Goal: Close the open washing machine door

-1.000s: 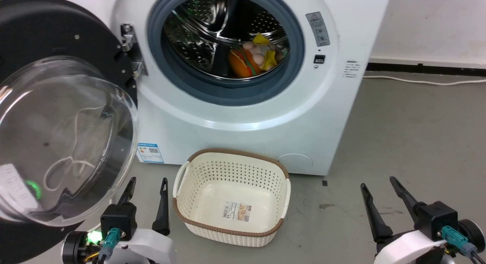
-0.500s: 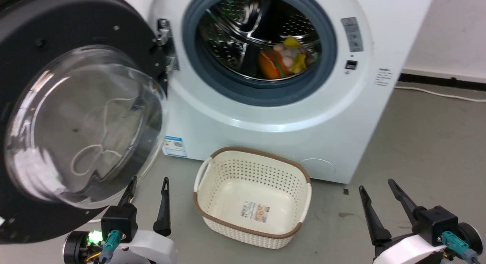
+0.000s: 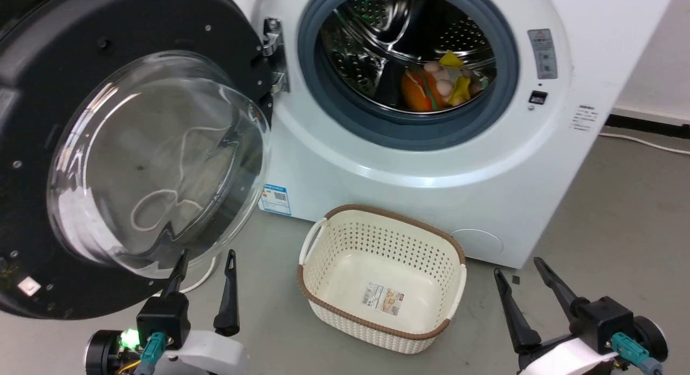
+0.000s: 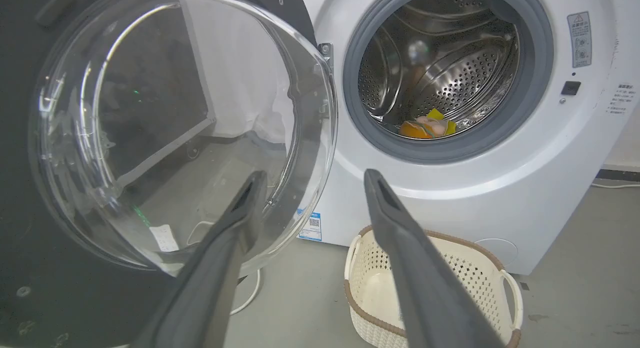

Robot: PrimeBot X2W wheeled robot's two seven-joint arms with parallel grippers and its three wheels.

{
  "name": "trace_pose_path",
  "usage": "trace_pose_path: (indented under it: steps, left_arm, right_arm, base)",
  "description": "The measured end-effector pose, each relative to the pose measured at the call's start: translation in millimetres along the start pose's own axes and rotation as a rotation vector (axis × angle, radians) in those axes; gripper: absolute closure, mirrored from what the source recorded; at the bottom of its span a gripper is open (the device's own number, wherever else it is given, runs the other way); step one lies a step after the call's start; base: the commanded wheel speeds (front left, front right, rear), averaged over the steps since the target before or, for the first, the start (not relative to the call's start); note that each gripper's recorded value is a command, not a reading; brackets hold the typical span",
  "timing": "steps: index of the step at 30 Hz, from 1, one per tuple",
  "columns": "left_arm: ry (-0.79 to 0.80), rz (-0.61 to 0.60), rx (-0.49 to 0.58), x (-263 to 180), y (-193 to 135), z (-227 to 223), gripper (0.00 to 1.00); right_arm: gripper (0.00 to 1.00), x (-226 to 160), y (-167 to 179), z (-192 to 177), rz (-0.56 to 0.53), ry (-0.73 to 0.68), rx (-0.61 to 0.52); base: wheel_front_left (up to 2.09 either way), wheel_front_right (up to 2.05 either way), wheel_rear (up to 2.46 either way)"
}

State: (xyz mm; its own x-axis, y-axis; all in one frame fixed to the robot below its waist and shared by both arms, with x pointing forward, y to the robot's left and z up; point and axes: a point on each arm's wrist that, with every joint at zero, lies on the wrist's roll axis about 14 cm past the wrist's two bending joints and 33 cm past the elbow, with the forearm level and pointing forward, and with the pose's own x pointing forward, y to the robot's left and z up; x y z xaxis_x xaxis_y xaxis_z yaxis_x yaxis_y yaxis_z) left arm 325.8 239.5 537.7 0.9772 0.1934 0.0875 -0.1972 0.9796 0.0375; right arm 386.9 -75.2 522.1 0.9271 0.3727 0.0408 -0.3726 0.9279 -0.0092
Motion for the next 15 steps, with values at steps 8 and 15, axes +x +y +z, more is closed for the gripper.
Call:
trace_pose_path:
  steps: [8,15]
  left_arm:
    - [-0.008,0.047,0.002,-9,15,0,0.0]
    - [-0.025,0.083,0.002,-15,27,3,0.0]
  right_arm:
    - [0.0,8,17,-3,0.054,-0.001,0.015]
    - [0.0,12,30,-4,0.094,-0.008,0.02]
  base:
    - [0.0,0.0,0.0]
    - [0.0,0.0,0.0]
